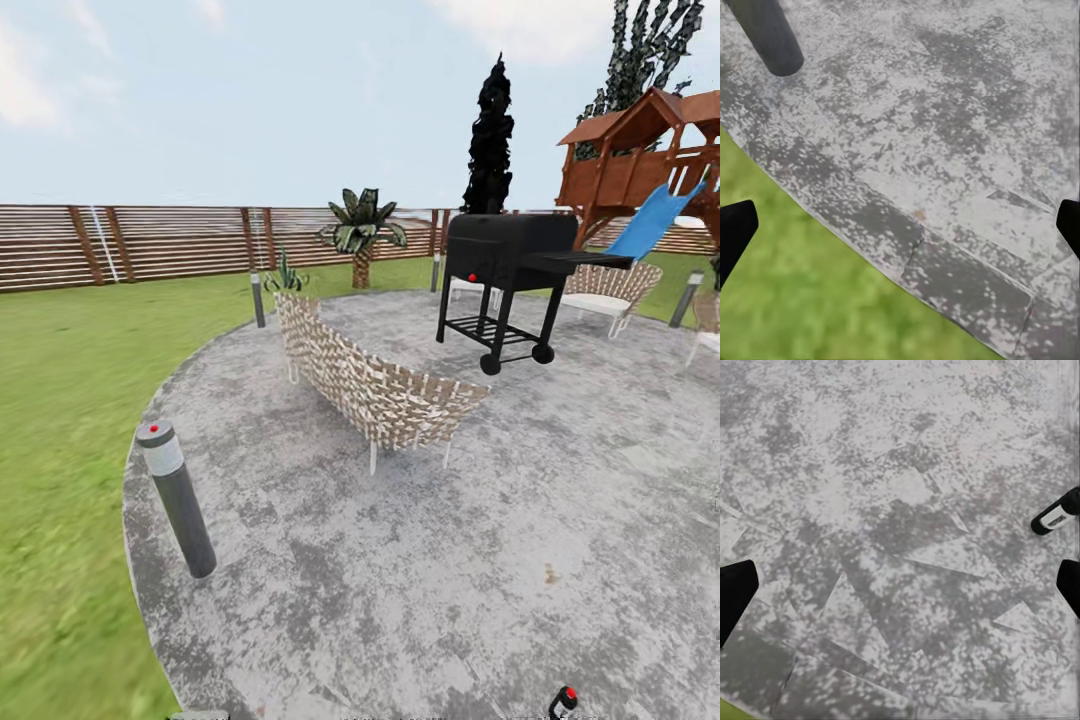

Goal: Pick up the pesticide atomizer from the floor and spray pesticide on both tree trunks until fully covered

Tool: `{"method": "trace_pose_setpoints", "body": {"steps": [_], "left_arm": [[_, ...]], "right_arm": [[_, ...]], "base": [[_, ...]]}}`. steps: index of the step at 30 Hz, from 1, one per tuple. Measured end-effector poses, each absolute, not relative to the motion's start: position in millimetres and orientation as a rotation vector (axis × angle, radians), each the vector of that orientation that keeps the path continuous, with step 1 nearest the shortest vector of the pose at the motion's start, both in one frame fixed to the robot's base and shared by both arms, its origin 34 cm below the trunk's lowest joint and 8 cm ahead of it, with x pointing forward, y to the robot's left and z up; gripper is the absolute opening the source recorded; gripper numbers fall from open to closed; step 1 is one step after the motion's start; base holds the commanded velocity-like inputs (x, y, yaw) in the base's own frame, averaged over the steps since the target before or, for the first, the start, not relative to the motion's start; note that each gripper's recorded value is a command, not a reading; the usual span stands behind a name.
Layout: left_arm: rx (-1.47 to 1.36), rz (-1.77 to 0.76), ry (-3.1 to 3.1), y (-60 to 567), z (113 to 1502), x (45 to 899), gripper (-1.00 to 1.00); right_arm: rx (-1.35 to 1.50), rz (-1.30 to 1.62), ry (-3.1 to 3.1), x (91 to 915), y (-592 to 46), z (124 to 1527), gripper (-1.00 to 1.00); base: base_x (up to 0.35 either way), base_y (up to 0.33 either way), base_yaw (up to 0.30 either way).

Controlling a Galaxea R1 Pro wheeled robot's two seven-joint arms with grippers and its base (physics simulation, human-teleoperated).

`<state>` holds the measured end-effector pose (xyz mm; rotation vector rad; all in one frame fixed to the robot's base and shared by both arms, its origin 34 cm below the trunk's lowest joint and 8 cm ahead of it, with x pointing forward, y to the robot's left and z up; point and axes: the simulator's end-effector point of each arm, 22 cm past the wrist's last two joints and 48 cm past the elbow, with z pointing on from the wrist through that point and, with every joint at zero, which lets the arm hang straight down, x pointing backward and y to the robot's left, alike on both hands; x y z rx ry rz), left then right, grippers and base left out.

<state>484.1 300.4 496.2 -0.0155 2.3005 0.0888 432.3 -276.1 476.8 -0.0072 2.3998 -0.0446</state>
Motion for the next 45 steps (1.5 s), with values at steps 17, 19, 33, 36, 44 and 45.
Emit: {"method": "trace_pose_setpoints", "body": {"steps": [17, 19, 33, 36, 44, 45], "left_arm": [[-0.020, 0.117, 2.315, 316.2, 459.8, 476.4, 1.00], [-0.019, 0.117, 2.318, 316.3, 455.1, 475.2, 1.00], [-0.020, 0.118, 2.335, 315.5, 421.9, 466.5, 1.00], [-0.020, 0.118, 2.339, 315.5, 414.6, 464.5, 1.00], [-0.019, 0.118, 2.343, 315.5, 397.2, 460.8, 1.00], [-0.019, 0.118, 2.343, 315.6, 395.2, 460.5, 1.00]], "right_arm": [[-0.011, -0.043, 2.415, 424.6, -275.4, 440.4, 1.00], [-0.011, -0.043, 2.418, 423.4, -275.4, 435.9, 1.00], [-0.015, -0.040, 2.435, 414.5, -274.3, 403.6, 1.00], [-0.016, -0.040, 2.439, 412.4, -274.1, 396.5, 1.00], [-0.020, -0.036, 2.443, 408.5, -273.2, 379.2, 1.00], [-0.021, -0.036, 2.443, 408.1, -273.2, 377.0, 1.00]], "base": [[0.000, 0.000, -0.221], [0.000, 0.000, -0.195], [0.000, 0.000, -0.193], [0.000, 0.000, -0.187], [0.000, 0.000, -0.045], [0.000, 0.000, -0.003]]}}
